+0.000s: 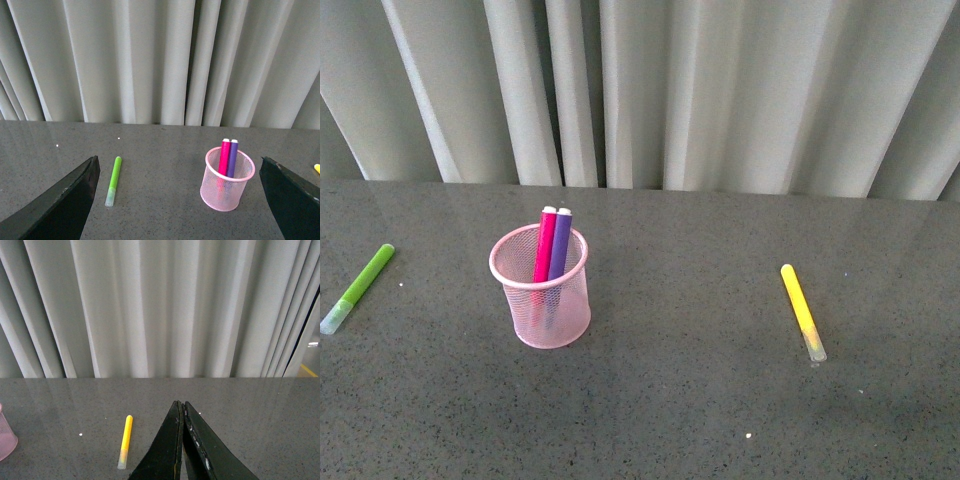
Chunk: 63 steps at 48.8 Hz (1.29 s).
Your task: Insert purple and pink pens into pink cup
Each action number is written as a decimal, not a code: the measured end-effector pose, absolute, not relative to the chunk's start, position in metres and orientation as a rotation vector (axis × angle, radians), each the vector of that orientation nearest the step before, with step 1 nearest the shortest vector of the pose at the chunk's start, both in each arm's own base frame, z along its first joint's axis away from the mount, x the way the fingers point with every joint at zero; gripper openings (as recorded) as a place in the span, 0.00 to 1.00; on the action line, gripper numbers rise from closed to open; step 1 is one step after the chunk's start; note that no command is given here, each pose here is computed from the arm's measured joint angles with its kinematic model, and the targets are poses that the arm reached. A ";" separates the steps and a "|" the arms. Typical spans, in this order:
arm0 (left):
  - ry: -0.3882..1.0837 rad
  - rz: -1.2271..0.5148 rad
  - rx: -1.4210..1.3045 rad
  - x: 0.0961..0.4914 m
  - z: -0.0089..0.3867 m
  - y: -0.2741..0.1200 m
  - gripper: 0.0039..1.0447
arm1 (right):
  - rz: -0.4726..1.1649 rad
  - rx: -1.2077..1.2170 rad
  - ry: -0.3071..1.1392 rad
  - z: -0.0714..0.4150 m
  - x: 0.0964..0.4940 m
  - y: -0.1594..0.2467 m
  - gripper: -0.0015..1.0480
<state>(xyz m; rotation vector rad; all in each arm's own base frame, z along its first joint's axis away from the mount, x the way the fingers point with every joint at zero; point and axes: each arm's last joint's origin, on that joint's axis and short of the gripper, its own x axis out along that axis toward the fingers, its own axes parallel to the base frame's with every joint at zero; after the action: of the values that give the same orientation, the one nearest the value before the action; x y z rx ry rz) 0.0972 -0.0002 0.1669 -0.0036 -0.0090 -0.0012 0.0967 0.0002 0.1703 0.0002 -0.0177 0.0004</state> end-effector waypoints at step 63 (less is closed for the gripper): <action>-0.009 -0.001 -0.004 0.097 0.167 0.000 0.94 | 0.000 0.001 -0.017 0.170 0.097 0.000 0.93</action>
<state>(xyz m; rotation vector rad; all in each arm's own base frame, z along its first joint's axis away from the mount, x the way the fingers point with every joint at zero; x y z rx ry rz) 0.0972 -0.0002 0.1669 -0.0036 -0.0093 -0.0012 0.0967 0.0002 0.1703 0.0010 -0.0174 0.0004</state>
